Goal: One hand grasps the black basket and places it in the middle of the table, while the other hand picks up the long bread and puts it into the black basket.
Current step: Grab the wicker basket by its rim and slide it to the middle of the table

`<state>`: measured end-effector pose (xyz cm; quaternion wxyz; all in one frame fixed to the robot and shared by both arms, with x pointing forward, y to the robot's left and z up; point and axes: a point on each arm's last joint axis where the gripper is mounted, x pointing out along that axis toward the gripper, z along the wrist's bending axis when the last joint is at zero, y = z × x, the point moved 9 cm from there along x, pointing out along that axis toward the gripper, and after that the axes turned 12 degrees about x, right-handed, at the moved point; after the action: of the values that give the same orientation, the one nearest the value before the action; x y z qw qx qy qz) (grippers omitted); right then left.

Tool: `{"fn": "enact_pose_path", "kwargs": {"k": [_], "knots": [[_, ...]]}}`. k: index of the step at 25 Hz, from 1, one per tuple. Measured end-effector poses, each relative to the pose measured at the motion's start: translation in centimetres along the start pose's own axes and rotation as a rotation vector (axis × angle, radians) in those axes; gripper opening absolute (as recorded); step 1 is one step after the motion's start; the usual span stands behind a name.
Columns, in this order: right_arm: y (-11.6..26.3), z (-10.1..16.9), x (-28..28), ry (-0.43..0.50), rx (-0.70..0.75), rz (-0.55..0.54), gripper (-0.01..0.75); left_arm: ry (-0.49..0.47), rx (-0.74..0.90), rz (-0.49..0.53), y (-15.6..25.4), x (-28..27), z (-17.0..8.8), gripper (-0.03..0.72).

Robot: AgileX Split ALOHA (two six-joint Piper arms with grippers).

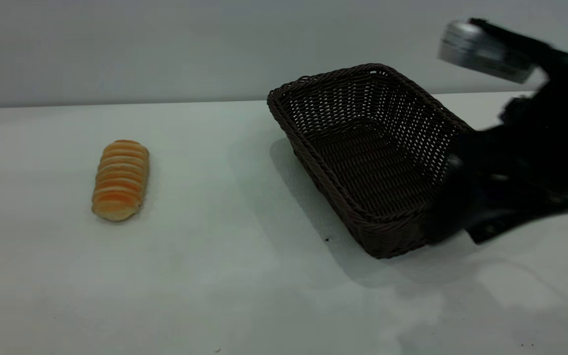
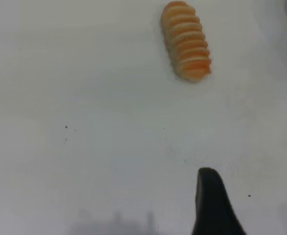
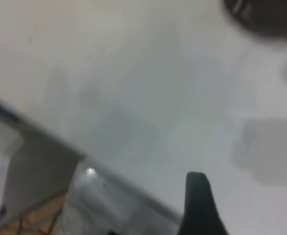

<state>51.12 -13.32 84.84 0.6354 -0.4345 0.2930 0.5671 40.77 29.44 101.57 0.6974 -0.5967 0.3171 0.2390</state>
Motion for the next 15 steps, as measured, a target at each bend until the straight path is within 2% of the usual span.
{"fn": "enact_pose_path", "kwargs": {"k": [8, 15], "knots": [[-2.4, -1.9, 2.5, 0.054, 0.349, -0.066, 0.534, 0.0, 0.001, -0.001, 0.0, 0.0, 0.0, 0.447], [-5.0, -3.7, 1.9, 0.077, 0.617, -0.227, 0.534, 0.0, 0.001, -0.002, 0.0, 0.0, 0.0, 0.447]]}}
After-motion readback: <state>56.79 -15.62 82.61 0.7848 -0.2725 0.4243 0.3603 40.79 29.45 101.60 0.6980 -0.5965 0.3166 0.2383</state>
